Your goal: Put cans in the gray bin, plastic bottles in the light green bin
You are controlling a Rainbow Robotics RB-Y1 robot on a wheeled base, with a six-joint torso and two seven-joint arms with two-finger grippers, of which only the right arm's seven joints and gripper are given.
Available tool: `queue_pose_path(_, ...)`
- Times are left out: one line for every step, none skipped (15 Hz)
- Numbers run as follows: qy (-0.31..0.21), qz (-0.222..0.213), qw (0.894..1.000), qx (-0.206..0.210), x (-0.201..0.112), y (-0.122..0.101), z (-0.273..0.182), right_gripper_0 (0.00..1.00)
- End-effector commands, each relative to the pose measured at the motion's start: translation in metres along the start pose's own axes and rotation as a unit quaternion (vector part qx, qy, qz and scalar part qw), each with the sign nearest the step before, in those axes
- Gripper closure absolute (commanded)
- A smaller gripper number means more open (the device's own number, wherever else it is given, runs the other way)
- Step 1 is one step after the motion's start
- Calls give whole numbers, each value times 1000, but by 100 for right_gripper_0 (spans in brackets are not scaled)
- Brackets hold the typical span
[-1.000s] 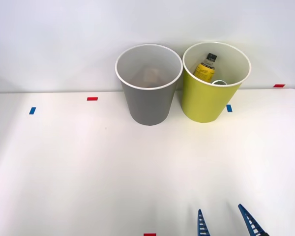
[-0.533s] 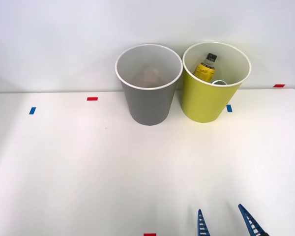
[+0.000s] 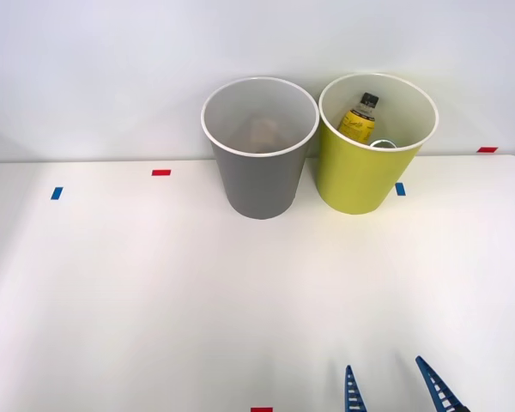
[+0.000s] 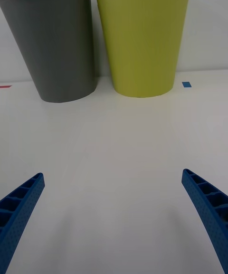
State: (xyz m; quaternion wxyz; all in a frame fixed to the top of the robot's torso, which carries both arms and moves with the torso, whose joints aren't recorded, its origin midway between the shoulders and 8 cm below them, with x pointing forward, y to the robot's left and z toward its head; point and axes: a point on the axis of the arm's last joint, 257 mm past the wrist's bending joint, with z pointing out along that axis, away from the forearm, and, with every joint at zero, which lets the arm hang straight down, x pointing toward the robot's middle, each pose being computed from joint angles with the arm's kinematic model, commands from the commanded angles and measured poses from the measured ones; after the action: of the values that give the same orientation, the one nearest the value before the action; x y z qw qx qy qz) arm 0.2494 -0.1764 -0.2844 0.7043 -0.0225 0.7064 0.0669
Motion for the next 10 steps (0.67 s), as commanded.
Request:
queue_pose_path(0,0,1000,0,0,0,0,0)
queue_pose_path(0,0,1000,0,0,0,0,0)
queue_pose_path(0,0,1000,0,0,0,0,0)
queue_pose_path(0,0,1000,0,0,0,0,0)
queue_pose_path(0,0,1000,0,0,0,0,0)
queue_pose_path(0,0,1000,0,0,0,0,0)
queue_pose_path(0,0,1000,0,0,0,0,0)
queue_pose_path(0,0,1000,0,0,0,0,0)
queue_pose_path(0,0,1000,0,0,0,0,0)
queue_pose_path(0,0,1000,0,0,0,0,0)
